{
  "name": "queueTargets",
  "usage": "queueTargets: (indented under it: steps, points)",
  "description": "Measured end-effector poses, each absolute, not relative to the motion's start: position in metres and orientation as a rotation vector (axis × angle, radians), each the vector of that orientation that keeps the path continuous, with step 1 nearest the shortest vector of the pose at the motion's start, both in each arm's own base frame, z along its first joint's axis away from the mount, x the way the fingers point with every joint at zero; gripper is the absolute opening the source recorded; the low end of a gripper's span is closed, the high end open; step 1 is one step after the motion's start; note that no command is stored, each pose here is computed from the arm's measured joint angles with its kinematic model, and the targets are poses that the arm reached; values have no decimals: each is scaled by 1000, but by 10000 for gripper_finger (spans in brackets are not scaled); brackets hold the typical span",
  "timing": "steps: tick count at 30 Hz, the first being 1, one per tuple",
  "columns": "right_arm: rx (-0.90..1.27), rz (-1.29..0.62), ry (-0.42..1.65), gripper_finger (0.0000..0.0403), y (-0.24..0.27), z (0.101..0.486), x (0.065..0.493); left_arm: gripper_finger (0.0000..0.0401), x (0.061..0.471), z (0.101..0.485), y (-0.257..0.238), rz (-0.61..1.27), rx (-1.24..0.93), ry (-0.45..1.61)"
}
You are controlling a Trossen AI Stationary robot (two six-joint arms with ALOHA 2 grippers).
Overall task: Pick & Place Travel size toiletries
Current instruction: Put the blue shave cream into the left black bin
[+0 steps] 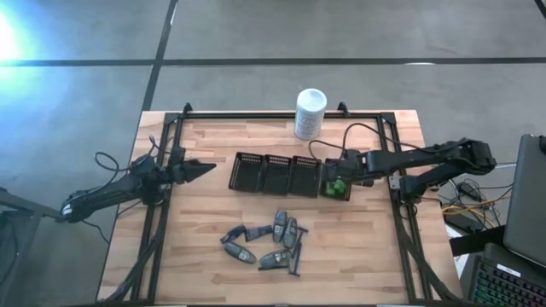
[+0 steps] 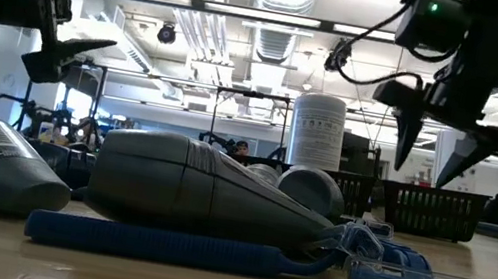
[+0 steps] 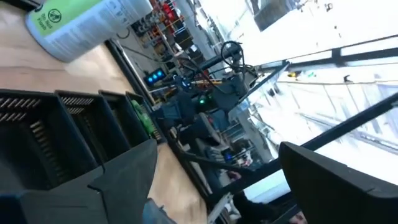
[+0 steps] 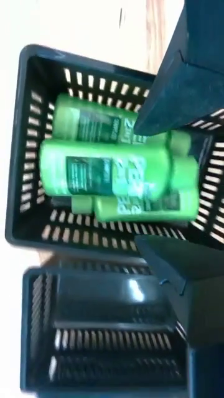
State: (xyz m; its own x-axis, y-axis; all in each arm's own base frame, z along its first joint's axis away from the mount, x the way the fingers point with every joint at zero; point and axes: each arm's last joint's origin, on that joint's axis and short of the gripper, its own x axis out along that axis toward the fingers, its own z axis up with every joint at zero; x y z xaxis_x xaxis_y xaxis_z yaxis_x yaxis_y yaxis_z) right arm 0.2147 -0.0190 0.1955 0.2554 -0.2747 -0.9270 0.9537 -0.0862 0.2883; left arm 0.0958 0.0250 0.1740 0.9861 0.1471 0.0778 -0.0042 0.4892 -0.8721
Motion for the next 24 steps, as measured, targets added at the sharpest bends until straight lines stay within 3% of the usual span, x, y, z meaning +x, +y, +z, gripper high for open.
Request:
queueTargets:
  steps: [12,15,19,24]
  points:
    - [1157,-998,679,332,9,239,234,341,93,181,33,324,-1086,-352]
    - [1135,-965,665,342,14,247,237,338,94,188,31,335,-1055,-190]
    - [1116,-948,669,354,16,251,238,332,94,195,28,405,-977,186]
    - [1107,-956,682,359,16,247,236,330,105,217,24,318,-880,557]
